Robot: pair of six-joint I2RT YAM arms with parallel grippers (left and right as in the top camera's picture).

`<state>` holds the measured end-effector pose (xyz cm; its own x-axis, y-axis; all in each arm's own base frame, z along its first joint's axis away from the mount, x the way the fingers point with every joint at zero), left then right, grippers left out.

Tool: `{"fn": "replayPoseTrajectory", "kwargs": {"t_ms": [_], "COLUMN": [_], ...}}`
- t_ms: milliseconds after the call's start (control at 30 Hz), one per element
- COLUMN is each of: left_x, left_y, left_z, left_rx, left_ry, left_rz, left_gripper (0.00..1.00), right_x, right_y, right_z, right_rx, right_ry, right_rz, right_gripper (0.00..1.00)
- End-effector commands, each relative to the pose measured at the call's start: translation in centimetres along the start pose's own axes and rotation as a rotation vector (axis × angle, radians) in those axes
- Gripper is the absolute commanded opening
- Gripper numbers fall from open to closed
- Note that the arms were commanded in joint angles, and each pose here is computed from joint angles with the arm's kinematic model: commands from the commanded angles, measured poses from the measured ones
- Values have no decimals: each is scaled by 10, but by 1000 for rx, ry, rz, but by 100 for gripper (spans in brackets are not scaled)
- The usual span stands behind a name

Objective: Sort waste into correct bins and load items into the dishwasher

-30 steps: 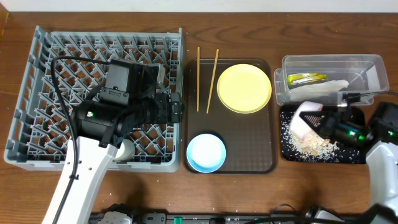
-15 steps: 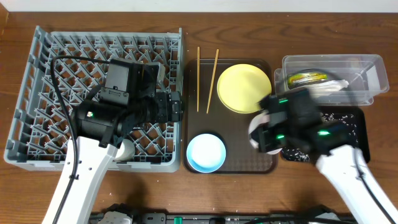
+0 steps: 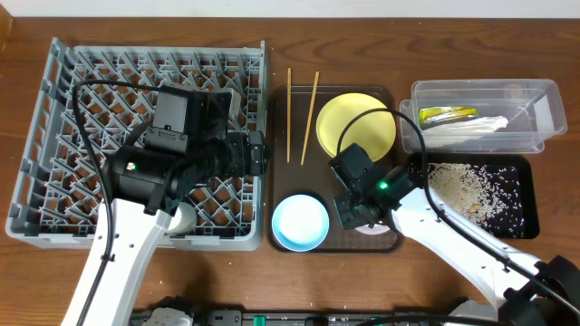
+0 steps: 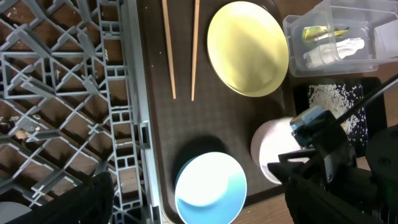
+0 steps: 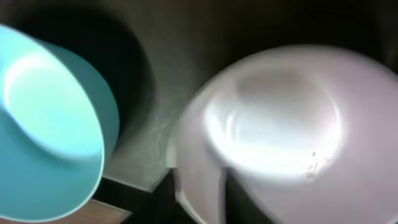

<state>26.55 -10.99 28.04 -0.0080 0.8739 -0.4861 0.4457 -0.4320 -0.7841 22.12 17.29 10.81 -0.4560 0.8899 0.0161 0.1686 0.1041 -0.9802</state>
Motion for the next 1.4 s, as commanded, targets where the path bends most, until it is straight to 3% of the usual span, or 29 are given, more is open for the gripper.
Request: {"fn": "replayPoseTrajectory", "kwargs": {"t_ms": [0, 100, 300, 367, 467, 600, 700, 867, 1100, 1367], "left_x": [-6, -11, -37, -42, -42, -43, -40, -30, -13, -1], "left_y": [-5, -4, 24, 42, 75, 121, 156, 212, 264, 288], "left_z": [-10, -16, -24, -27, -36, -48, -54, -58, -51, -43], "left_rx": [-28, -22, 54, 65, 26, 6, 2, 11, 45, 72], "left_ry": [13, 16, 67, 93, 140, 160, 160, 189, 221, 230], "left_rz": [2, 2, 7, -39, -151, -171, -169, -173, -191, -205], "left_gripper": [88, 86, 86, 79, 78, 72, 59, 49, 41, 38], "right_x": [-2, -11, -63, -84, -110, -130, -135, -133, -133, -133], "right_y": [-18, -51, -134, -153, -170, -171, -167, -164, -164, -162], "right_z": [-11, -30, -62, -65, -63, -52, -43, -38, -38, -38], "right_rx": [-66, -171, -412, -469, -526, -513, -472, -439, -439, -439], "right_ry": [-26, 15, 234, 324, 420, 498, 517, 485, 486, 485], "right_rz": [19, 11, -8, -30, -79, -140, -133, -124, -124, -124], "right_gripper": [43, 53, 54, 54, 57, 58, 58, 58, 56, 56]}}
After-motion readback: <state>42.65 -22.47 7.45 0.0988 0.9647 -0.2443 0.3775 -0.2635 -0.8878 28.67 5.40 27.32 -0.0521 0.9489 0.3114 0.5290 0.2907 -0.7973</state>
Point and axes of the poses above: each gripper's point midway between its finger pads, its own y axis out along the fingers, its own x axis along the line the jaws close on, z = x × y, the point moved 5 cm from there along -y, back along the fingers, and after that the axes turned 11 degrees about -y, right-handed, at the moved point
